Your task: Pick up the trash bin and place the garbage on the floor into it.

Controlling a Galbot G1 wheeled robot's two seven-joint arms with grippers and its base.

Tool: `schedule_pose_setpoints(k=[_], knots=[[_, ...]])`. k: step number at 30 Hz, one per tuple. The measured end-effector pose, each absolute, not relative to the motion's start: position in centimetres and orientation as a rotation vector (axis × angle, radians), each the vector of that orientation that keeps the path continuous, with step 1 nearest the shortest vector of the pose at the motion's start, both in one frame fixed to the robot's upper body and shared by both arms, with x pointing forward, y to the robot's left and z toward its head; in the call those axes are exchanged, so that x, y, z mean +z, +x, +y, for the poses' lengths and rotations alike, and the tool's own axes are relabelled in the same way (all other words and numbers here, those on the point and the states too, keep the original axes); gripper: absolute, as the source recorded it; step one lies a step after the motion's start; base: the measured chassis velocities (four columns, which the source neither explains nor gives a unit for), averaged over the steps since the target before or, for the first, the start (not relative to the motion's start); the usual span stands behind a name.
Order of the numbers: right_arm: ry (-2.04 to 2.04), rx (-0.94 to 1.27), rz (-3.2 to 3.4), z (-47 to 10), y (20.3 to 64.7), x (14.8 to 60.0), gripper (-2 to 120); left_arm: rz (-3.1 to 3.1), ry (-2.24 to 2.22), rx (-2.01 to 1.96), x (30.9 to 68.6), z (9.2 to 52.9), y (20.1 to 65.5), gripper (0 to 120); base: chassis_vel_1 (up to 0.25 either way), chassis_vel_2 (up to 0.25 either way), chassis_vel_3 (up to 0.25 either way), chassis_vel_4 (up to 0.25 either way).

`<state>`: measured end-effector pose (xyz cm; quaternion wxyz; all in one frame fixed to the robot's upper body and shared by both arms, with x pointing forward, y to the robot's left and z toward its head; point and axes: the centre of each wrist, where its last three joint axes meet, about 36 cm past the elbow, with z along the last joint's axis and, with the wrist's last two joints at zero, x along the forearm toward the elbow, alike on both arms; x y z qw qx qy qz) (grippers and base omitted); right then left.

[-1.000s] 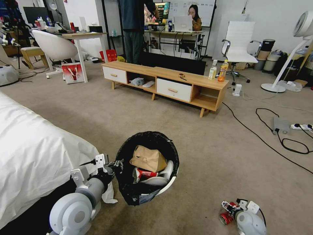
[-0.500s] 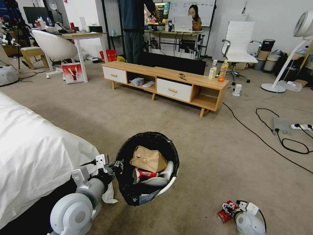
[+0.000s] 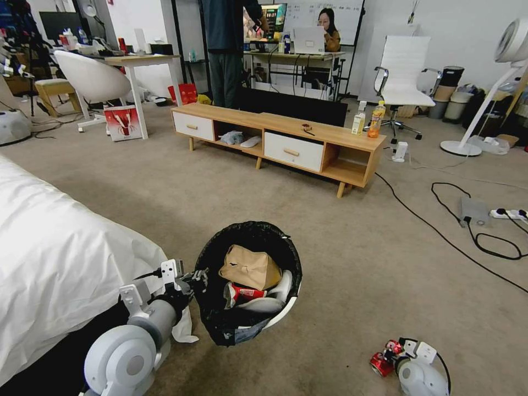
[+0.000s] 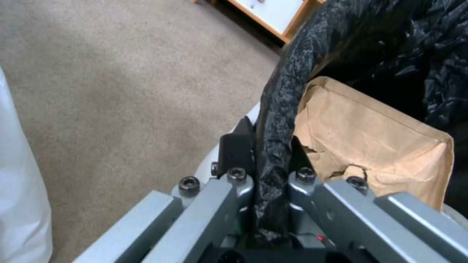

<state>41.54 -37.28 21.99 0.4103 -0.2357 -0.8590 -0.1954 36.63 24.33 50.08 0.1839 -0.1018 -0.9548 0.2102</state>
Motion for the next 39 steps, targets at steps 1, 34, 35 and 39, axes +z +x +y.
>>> schedule_pose_setpoints(k=[1, 34, 35, 39], knots=[[-0.593, -0.486, -2.167, -37.3, 41.5, 22.0, 20, -2.692, -0.287, 0.593, 50.1, 24.3, 36.6, 2, 0.000, 0.000, 0.000, 0.000], [0.016, 0.027, -3.252, -31.8, 41.6, 46.0, 14, -2.622, -0.302, 0.571, 48.8, 23.4, 35.8, 2, 0.000, 0.000, 0.000, 0.000], [0.161, 0.053, -3.326, -31.4, 41.4, 46.6, 14, -2.614, -0.307, 0.567, 48.6, 23.2, 35.7, 2, 0.000, 0.000, 0.000, 0.000], [0.590, 0.148, -3.419, -30.5, 40.6, 48.2, 14, -2.585, -0.327, 0.542, 48.1, 22.8, 35.5, 2, 0.000, 0.000, 0.000, 0.000]])
